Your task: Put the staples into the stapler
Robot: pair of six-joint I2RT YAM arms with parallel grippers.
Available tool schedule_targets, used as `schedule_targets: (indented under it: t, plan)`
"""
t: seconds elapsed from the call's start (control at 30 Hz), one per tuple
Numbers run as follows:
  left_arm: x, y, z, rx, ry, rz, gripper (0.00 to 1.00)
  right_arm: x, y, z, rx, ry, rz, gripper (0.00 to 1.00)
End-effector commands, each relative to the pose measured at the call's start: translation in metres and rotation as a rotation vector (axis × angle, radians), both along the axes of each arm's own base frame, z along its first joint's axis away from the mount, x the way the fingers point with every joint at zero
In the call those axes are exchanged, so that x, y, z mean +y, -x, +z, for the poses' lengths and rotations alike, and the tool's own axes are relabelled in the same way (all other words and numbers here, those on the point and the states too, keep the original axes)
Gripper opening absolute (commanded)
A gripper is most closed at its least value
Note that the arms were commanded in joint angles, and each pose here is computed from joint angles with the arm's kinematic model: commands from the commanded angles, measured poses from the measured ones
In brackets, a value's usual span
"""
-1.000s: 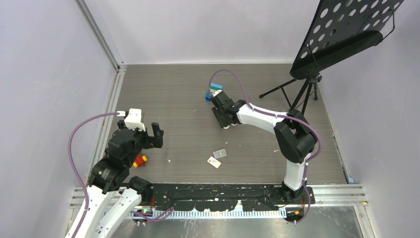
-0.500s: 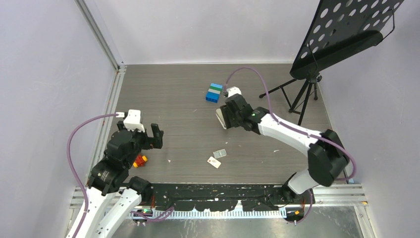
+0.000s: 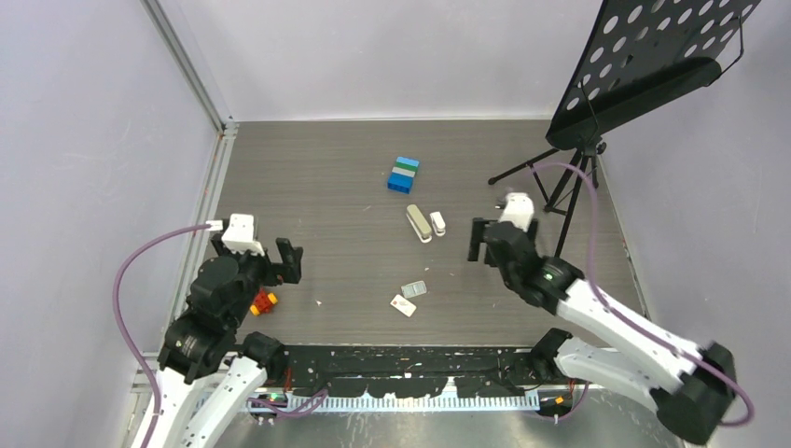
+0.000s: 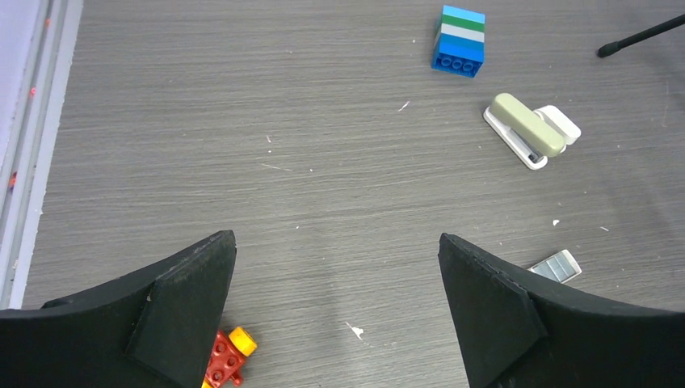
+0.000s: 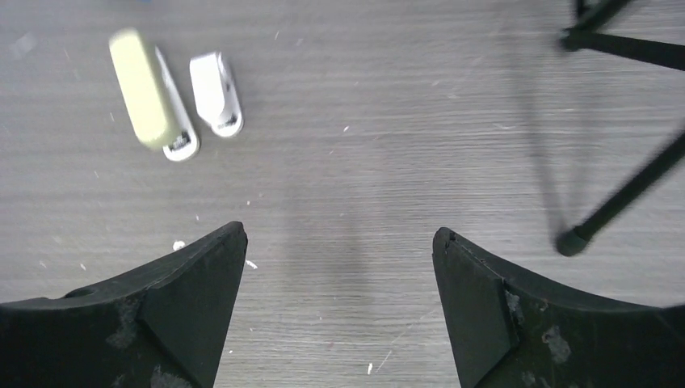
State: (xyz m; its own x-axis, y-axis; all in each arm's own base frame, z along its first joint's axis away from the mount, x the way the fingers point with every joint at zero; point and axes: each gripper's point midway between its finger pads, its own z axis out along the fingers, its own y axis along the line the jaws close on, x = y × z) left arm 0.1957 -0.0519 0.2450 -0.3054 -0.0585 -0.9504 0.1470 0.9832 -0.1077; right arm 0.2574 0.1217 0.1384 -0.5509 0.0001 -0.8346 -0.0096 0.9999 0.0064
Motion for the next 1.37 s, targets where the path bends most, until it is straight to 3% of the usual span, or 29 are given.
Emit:
schedule_targets:
  t: [0.0,0.3,0.6,0.8,1.33]
  plan:
    - [0.011,0.009,0.014,-0.063,0.034,0.041,1.00,-0.050,0.018,0.040,-0.179,-0.122,-0.228,0.90]
    - [0.043,0.048,0.047,-0.255,0.154,0.140,1.00,-0.108,0.073,0.100,-0.418,-0.381,-0.291,0.91]
    - [0.058,0.071,0.086,-0.380,0.195,0.158,1.00,-0.155,0.114,0.160,-0.594,-0.475,-0.304,0.91]
    - [0.060,0.072,0.099,-0.431,0.214,0.166,1.00,-0.183,0.131,0.180,-0.647,-0.386,-0.324,0.91]
    - [0.044,0.044,0.094,-0.489,0.181,0.124,1.00,-0.182,0.122,0.172,-0.649,-0.293,-0.332,0.92]
